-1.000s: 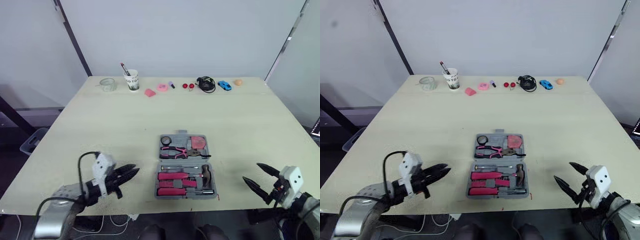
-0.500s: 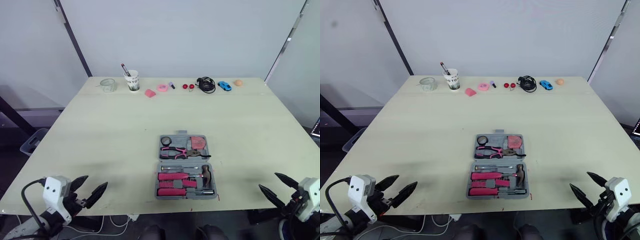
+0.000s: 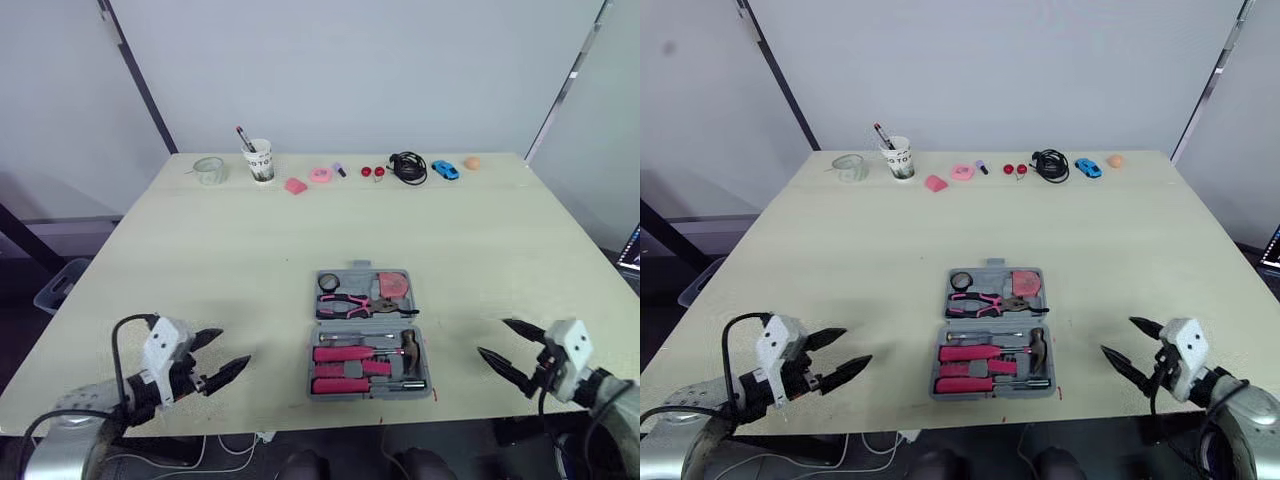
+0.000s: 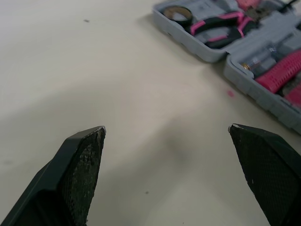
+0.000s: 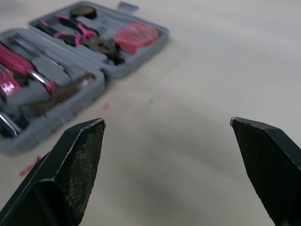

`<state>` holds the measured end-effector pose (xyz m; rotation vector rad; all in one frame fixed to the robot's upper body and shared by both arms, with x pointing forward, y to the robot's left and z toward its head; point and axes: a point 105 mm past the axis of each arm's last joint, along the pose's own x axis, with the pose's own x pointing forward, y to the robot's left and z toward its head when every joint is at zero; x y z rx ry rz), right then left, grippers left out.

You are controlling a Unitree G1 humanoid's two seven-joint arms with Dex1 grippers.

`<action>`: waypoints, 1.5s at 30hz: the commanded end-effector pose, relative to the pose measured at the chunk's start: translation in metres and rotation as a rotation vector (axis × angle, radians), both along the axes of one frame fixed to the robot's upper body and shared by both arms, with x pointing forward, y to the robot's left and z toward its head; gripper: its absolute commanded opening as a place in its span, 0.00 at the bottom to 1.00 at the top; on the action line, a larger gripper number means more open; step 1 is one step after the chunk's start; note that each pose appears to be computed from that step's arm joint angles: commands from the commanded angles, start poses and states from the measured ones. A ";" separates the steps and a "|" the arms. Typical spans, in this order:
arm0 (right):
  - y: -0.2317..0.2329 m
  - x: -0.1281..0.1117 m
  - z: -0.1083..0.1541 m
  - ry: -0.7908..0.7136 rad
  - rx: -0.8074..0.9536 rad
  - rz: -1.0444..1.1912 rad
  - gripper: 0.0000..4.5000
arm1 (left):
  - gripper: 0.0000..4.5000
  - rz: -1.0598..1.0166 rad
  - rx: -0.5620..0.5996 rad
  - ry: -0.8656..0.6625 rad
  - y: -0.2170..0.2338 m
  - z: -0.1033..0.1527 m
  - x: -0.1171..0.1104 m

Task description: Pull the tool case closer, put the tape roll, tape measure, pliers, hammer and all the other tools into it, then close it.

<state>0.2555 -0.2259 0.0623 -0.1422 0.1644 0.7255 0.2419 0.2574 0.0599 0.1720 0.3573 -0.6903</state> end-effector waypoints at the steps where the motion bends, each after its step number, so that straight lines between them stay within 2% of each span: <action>1: 0.023 0.021 0.013 -0.020 -0.016 0.089 0.74 | 0.85 -0.117 -0.007 -0.013 -0.017 0.006 0.019; 2: 0.027 0.024 0.011 -0.009 -0.022 0.107 0.62 | 0.76 -0.137 -0.002 -0.014 -0.020 0.005 0.023; 8: 0.048 0.044 -0.002 0.028 -0.079 0.161 0.13 | 0.29 -0.235 -0.016 0.001 -0.042 -0.001 0.047; 9: 0.051 0.047 -0.004 0.034 -0.093 0.170 0.09 | 0.25 -0.254 -0.020 0.006 -0.047 -0.002 0.050; 10: 0.054 0.052 -0.006 0.038 -0.105 0.176 0.00 | 0.12 -0.276 -0.026 0.017 -0.052 -0.005 0.053; 11: 0.058 0.056 -0.007 0.047 -0.114 0.185 0.00 | 0.09 -0.295 -0.026 0.027 -0.057 -0.007 0.056; 12: 0.060 0.058 -0.009 0.053 -0.120 0.190 0.00 | 0.01 -0.307 -0.024 0.033 -0.059 -0.009 0.059; 23: 0.083 0.072 -0.028 0.103 -0.227 0.264 0.00 | 0.01 -0.399 0.075 0.134 -0.076 -0.037 0.084; 45: 0.087 0.072 -0.035 0.091 -0.277 0.306 0.00 | 0.01 -0.552 0.075 0.207 -0.096 -0.049 0.077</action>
